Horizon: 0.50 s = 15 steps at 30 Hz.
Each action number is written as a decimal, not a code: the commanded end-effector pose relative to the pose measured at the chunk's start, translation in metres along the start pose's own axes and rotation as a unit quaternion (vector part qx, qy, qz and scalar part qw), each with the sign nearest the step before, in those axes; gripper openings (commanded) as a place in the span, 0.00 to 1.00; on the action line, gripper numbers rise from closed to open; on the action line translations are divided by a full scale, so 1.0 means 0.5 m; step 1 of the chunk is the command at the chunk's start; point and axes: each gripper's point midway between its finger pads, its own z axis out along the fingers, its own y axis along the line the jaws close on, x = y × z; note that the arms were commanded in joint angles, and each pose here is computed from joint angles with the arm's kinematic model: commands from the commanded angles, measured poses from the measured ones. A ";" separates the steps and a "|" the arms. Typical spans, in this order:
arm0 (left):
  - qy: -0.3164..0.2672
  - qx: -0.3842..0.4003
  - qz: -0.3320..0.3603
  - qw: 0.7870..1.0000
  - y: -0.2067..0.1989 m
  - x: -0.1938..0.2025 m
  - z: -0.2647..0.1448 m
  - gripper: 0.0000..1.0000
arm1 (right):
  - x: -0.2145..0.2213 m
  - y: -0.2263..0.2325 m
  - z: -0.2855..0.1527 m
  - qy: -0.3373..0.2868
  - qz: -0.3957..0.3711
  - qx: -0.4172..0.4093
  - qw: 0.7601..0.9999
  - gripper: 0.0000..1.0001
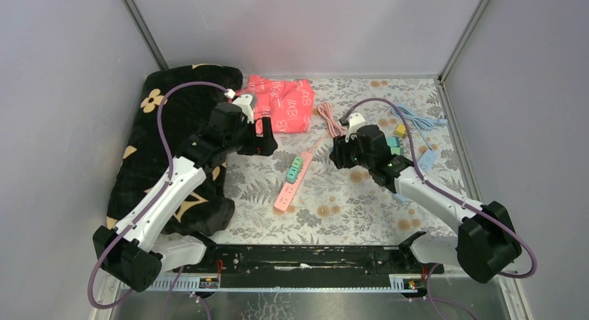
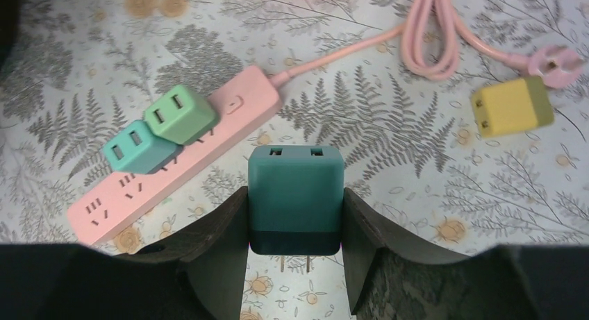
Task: Insert the plug
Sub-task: Pick up the plug from the center of the board.
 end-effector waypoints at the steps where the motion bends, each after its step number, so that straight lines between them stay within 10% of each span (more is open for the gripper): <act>1: 0.023 0.060 -0.024 0.998 -0.049 -0.002 -0.005 1.00 | -0.063 0.072 -0.019 -0.085 -0.055 -0.071 0.992 0.22; 15: 0.069 0.170 -0.070 0.980 -0.135 0.015 0.002 1.00 | -0.085 0.221 -0.015 -0.140 -0.182 -0.189 0.955 0.22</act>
